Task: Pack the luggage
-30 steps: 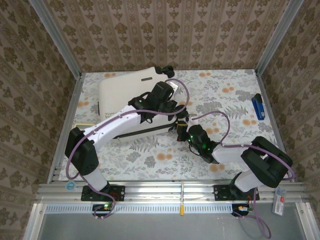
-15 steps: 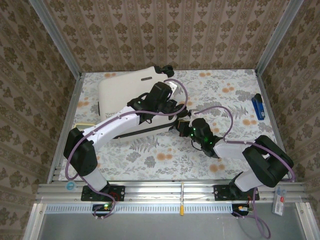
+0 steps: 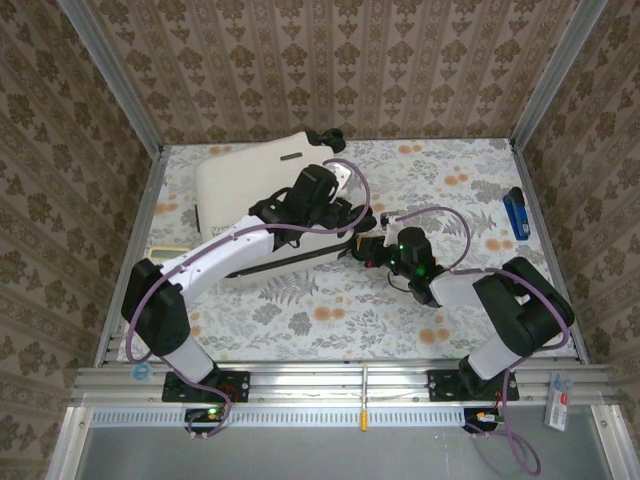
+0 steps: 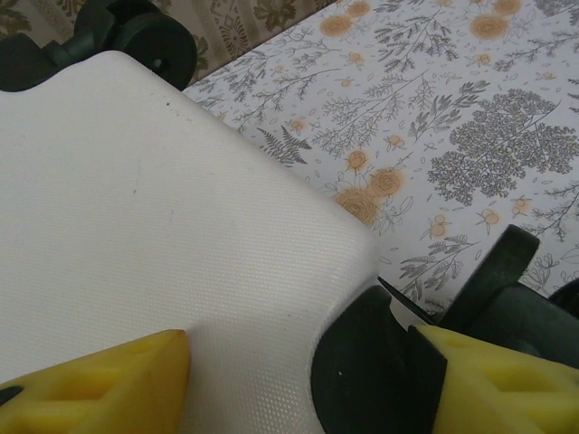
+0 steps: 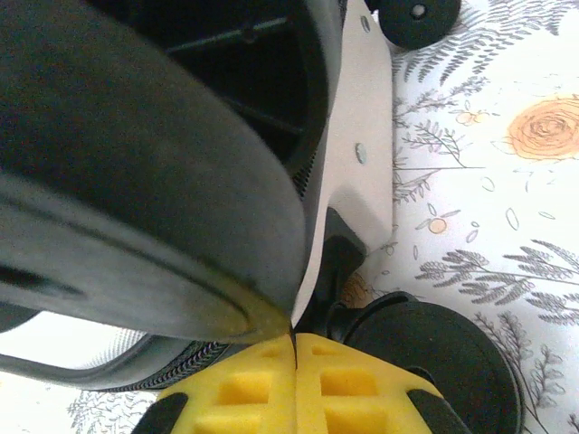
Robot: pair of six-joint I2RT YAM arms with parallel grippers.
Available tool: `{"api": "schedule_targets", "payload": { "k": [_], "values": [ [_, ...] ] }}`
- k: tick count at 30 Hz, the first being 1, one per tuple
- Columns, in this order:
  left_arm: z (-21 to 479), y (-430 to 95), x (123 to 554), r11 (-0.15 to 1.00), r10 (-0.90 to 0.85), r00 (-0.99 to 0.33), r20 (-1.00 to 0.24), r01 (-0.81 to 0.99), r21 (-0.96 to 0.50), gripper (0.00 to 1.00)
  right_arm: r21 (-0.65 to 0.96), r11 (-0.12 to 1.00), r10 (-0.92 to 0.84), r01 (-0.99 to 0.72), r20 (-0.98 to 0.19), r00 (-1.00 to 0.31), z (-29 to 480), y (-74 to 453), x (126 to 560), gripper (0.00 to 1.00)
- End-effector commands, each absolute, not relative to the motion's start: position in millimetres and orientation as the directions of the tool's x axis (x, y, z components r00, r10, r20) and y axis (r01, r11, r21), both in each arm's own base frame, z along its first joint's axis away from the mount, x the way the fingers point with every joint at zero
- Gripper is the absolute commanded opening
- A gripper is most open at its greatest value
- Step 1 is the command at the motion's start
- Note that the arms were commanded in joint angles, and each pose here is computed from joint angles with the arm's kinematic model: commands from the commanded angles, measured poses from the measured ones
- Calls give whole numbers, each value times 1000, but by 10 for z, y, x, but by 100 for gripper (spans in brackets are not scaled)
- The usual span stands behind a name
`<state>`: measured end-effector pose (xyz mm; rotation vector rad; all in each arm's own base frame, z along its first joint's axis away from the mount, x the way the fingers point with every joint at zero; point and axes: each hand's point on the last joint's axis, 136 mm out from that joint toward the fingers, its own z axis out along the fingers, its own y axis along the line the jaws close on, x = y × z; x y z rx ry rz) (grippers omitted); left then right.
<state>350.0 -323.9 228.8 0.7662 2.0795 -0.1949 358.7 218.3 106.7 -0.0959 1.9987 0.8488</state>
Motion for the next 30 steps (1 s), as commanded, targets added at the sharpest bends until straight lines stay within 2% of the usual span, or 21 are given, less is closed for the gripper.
{"api": "schedule_targets", "payload": {
  "k": [1, 5, 9, 14, 19, 27, 30],
  "values": [
    [1618, -3001, 3099, 713, 622, -515, -590, 683, 155, 65, 502, 745, 318, -439, -846, -427, 1372, 2075, 3784, 0],
    [1640, -2996, 3086, 713, 617, -511, -598, 685, 149, 65, 510, 701, 307, -498, -847, -434, 1406, 2175, 3733, 0],
    [1638, -3011, 3091, 715, 611, -515, -602, 684, 141, 65, 525, 735, 323, -430, -828, -459, 1291, 2096, 3786, 0],
    [1559, -3030, 3089, 718, 608, -527, -593, 685, 128, 65, 625, 705, 448, -334, -758, -473, 1311, 2009, 3909, 0],
    [1462, -2998, 3082, 724, 611, -542, -577, 678, 130, 65, 696, 660, 563, -281, -707, -429, 1468, 1943, 4059, 0],
    [1517, -2949, 3100, 735, 600, -543, -587, 665, 137, 63, 634, 683, 489, -363, -766, -418, 1595, 2038, 4028, 0],
    [1727, -2843, 3139, 768, 562, -536, -629, 621, 157, 68, 604, 705, 447, -373, -786, -427, 1570, 2042, 3971, 0]
  ]
}}
